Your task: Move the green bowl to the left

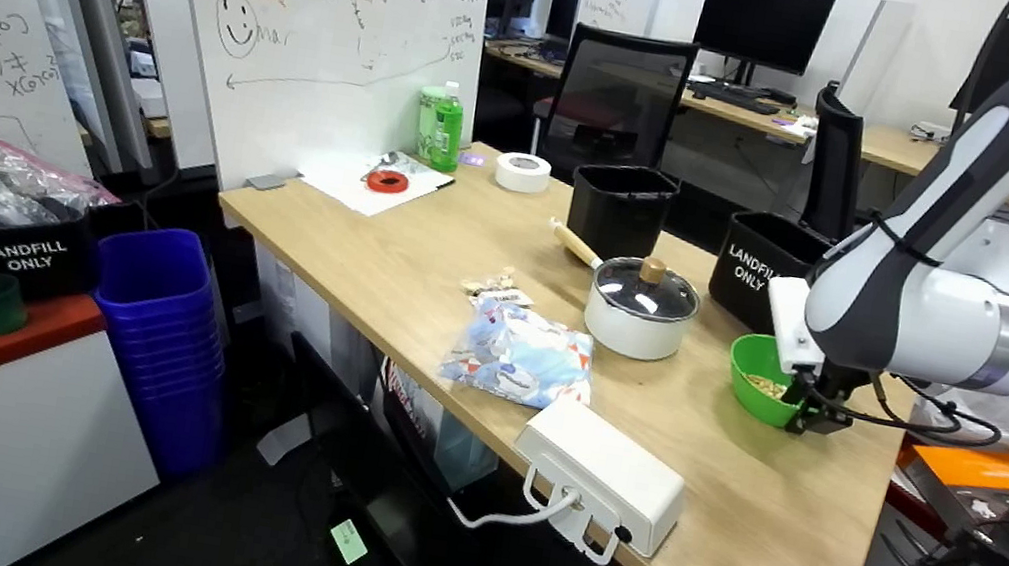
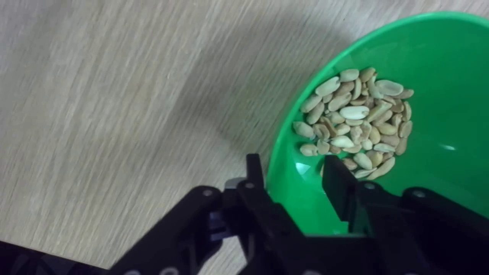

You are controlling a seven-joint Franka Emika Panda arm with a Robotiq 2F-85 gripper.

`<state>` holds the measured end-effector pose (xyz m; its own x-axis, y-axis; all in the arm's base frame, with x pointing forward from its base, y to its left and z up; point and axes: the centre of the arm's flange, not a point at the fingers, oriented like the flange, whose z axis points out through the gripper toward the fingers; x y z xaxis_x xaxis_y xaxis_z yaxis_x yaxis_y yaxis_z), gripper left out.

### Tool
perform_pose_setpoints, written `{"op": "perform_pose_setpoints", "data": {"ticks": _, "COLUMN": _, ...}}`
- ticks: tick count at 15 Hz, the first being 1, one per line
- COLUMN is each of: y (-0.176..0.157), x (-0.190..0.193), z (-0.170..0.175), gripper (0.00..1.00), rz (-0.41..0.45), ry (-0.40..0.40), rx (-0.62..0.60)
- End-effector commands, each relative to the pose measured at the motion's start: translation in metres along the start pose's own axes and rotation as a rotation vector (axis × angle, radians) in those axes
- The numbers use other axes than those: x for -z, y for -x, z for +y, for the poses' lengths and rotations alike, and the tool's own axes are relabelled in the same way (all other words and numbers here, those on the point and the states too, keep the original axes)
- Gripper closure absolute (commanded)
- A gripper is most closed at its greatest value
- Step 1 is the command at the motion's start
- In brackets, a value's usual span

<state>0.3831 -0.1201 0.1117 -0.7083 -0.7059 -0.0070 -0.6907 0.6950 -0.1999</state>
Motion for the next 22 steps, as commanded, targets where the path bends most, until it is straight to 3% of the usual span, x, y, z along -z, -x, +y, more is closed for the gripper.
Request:
{"op": "perform_pose_setpoints", "data": {"ticks": 1, "y": 0.001, "x": 0.001, "z": 0.000, "gripper": 0.82, "rz": -0.011, "ry": -0.014, "rx": -0.017}}
{"op": "perform_pose_setpoints", "data": {"ticks": 4, "y": 0.003, "x": 0.003, "z": 0.001, "gripper": 1.00, "rz": -0.022, "ry": -0.014, "rx": -0.025}}
{"op": "perform_pose_setpoints", "data": {"ticks": 9, "y": 0.003, "x": 0.020, "z": 0.003, "gripper": 0.99, "rz": -0.047, "ry": -0.022, "rx": -0.019}}
{"op": "perform_pose_setpoints", "data": {"ticks": 15, "y": -0.001, "x": 0.041, "z": 0.034, "gripper": 0.99, "rz": -0.073, "ry": -0.027, "rx": 0.045}}
{"op": "perform_pose_setpoints", "data": {"ticks": 18, "y": 0.003, "x": 0.057, "z": 0.052, "gripper": 0.99, "rz": -0.110, "ry": -0.022, "rx": 0.130}}
{"op": "perform_pose_setpoints", "data": {"ticks": 22, "y": 0.026, "x": 0.066, "z": 0.065, "gripper": 0.99, "rz": -0.143, "ry": 0.004, "rx": 0.336}}
